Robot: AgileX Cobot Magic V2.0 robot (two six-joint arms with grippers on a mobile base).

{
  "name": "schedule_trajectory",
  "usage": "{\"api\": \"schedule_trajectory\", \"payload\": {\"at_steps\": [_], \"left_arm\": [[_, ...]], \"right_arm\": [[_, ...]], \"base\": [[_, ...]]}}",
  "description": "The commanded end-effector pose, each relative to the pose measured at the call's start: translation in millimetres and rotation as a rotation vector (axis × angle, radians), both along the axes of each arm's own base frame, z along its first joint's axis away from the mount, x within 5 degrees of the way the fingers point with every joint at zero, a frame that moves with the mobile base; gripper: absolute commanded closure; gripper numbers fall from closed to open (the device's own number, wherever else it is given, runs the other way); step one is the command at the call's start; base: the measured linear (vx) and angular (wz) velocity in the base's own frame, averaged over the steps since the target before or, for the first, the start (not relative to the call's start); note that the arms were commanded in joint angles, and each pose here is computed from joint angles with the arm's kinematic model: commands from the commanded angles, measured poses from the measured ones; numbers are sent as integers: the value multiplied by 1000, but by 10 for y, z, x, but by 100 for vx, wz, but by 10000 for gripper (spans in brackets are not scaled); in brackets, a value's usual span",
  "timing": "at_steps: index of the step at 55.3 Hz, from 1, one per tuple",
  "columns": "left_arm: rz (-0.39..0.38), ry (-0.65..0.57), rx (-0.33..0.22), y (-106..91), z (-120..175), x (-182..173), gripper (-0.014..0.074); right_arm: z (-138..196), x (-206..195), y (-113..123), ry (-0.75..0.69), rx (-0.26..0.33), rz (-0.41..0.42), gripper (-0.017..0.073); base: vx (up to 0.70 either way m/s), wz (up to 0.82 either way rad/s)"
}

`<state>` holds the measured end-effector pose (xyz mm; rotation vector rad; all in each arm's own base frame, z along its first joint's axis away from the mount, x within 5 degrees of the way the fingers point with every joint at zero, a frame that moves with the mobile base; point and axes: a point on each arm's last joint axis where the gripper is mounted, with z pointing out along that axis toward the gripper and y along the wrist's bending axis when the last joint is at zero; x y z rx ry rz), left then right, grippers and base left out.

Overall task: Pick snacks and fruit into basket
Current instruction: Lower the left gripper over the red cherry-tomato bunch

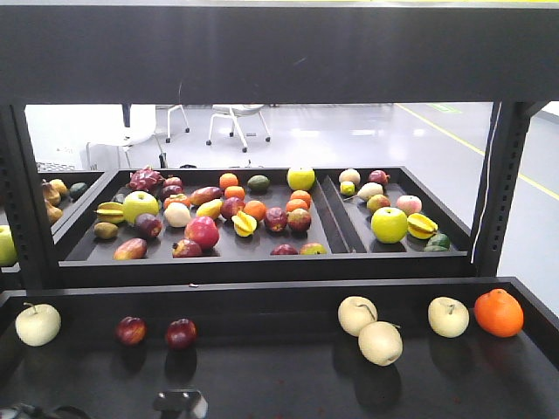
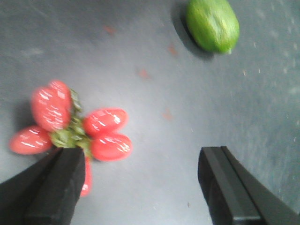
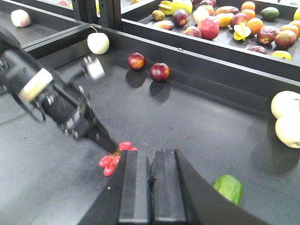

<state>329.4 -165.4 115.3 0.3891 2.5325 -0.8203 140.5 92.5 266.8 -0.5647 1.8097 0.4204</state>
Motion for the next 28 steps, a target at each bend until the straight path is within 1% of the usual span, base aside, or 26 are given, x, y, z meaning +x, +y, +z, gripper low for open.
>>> {"api": "schedule_trajectory", "payload": {"at_steps": [1,4,13,28], "left_arm": [[13,-50,-28,-102,183,27,6],[17,-51,-10,-121,152,23,6],[55,-55,40,-81,68,57,6],[77,-52,72,-57,-2,80,6]], "right_arm": [[135,-2,35,-48,46,34,565],[135,-2,35,-48,46,34,565],[135,-2,35,-48,46,34,565],[135,-2,35,-48,46,34,565]], "base": [[0,0],[0,0],[0,0],[0,0]]}}
